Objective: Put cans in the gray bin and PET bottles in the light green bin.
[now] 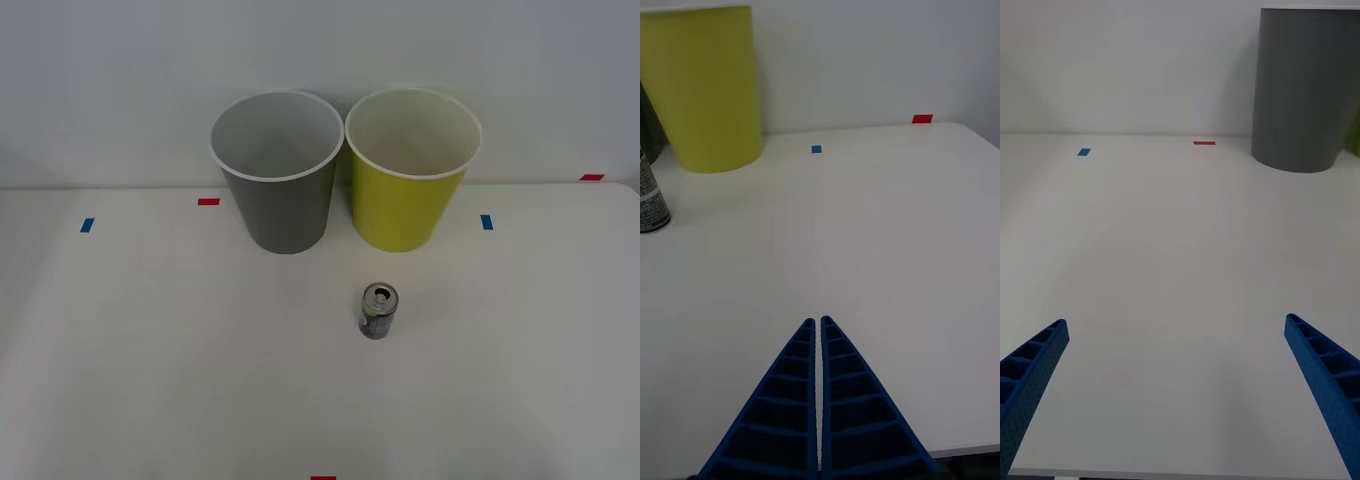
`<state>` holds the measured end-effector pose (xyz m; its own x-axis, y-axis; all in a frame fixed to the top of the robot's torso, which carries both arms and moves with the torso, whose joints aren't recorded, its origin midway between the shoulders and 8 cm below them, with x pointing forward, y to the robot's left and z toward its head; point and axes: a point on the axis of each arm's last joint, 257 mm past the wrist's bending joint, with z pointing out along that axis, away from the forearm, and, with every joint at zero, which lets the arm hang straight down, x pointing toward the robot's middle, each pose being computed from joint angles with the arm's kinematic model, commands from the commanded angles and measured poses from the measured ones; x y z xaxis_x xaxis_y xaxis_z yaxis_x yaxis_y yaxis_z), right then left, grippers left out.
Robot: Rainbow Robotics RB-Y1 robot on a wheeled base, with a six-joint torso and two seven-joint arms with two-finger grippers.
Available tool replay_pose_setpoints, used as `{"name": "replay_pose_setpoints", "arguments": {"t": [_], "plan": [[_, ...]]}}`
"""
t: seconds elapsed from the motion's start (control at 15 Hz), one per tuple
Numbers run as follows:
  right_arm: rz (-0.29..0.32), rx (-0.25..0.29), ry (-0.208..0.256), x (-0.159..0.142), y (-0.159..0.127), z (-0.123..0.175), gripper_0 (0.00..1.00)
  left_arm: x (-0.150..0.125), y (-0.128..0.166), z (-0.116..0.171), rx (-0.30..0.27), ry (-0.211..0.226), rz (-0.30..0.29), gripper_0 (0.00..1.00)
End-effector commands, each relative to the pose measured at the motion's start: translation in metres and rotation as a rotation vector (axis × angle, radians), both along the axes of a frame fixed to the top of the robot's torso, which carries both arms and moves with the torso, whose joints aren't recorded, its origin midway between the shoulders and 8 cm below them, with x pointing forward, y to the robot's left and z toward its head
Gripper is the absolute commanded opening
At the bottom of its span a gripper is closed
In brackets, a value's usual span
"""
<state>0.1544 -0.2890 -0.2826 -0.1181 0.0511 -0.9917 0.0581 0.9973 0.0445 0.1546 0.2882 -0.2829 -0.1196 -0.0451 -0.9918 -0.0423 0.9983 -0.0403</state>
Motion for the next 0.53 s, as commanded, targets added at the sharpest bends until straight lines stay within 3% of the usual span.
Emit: {"name": "replay_pose_setpoints", "arguments": {"t": [0.07, 0.53], "plan": [[0.0, 0.0, 0.0, 0.0, 0.0, 0.0, 0.0, 0.0, 0.0, 0.0, 0.0, 0.0, 0.0, 1.0], [0.0, 0.0, 0.0, 0.0, 0.0, 0.0, 0.0, 0.0, 0.0, 0.0, 0.0, 0.0, 0.0, 1.0]]}}
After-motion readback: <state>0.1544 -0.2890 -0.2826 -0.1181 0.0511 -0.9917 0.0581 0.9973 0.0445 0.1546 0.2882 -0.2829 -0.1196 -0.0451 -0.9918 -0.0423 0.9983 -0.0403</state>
